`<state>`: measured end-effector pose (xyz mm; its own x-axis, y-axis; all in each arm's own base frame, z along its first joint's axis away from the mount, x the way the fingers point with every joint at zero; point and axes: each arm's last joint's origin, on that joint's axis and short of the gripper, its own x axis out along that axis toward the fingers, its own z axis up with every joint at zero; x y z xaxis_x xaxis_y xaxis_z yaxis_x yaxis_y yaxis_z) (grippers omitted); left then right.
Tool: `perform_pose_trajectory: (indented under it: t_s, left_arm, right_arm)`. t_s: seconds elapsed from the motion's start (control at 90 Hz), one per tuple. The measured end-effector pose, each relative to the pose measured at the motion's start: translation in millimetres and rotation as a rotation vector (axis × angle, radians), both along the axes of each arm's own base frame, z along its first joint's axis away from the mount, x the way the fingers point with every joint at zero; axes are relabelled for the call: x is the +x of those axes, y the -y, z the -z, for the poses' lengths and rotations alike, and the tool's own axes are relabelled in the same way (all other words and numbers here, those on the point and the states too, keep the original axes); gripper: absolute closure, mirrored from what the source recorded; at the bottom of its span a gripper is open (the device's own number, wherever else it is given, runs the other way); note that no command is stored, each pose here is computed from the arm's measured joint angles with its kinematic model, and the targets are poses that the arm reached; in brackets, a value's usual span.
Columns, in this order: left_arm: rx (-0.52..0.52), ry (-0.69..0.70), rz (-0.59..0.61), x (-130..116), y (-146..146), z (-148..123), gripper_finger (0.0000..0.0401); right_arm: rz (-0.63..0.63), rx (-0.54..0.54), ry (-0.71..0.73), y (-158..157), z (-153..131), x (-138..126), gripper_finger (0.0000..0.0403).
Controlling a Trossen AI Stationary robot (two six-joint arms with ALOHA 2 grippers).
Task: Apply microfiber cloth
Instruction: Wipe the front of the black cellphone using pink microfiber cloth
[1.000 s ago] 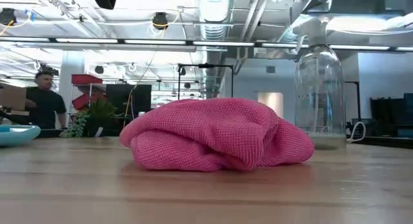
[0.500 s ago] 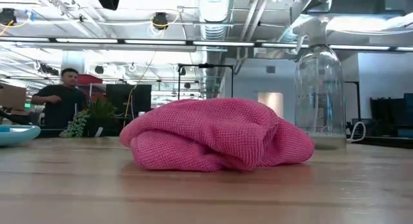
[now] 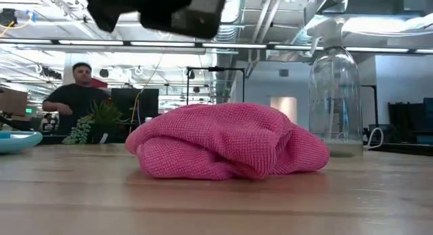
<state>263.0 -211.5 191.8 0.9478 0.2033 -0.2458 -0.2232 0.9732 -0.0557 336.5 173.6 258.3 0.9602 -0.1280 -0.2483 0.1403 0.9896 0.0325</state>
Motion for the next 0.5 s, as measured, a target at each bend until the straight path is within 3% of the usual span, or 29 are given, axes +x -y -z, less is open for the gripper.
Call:
perform_pose_trajectory:
  t_s: [0.178,0.389,0.5]
  left_arm:
    - [-0.001,-0.018,0.004,-0.6,-0.3,2.2,0.0286]
    - [-0.019,-0.039,0.072,-1.5,1.3,0.0,0.0286]
    - [-0.006,-0.069,0.096,-2.5,1.5,2.5,0.0286]
  right_arm:
    - [0.019,-0.004,-0.081,0.9,6.6,-5.2,0.0385]
    - [0.194,-0.104,-0.182,8.7,13.3,-19.8,0.0387]
    - [0.183,-0.082,-0.216,5.6,23.4,-17.9,0.0387]
